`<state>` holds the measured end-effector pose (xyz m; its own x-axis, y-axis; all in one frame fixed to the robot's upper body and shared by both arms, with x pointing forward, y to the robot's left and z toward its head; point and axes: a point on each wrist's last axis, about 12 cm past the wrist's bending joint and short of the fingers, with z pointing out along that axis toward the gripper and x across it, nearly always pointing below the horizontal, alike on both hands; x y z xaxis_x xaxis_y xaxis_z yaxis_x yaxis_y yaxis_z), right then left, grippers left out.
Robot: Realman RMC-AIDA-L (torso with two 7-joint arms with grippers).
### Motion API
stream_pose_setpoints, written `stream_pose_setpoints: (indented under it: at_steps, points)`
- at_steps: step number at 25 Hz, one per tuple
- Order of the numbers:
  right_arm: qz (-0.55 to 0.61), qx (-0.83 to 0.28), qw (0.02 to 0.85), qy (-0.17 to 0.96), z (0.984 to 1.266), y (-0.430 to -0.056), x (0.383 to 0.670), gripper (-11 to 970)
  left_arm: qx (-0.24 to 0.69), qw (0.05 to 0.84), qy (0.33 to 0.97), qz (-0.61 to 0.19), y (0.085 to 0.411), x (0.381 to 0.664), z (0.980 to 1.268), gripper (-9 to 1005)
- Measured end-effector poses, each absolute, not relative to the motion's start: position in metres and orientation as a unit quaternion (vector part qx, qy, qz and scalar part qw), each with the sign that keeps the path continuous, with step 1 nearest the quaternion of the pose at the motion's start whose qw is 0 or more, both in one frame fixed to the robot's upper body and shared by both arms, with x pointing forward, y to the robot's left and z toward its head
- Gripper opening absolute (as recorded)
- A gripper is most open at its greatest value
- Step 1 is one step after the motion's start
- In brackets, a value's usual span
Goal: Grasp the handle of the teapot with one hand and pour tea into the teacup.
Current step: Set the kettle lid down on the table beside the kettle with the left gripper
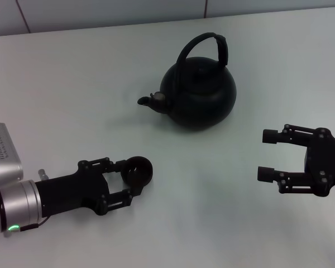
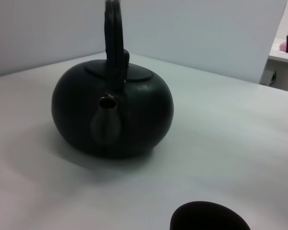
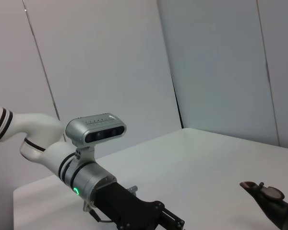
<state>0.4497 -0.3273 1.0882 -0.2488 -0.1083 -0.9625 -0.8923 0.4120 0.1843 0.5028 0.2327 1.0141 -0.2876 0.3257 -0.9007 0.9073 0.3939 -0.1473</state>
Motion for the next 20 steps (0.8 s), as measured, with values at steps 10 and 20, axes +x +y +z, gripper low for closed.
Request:
stream_pose_setpoints:
  at_steps: [10,20]
  points:
    - [0.399,-0.367,0.491,0.682,1.0884,-0.3272,0.4499,806,0.428,0.417,0.723,-0.345,0.2322,0.5039,1.0141,659]
    - [0.4,-0.367,0.492,0.681,1.0895,-0.3268,0.4511,806,0.417,0.427,0.728,-0.337,0.2332,0.5081,1.0151,672]
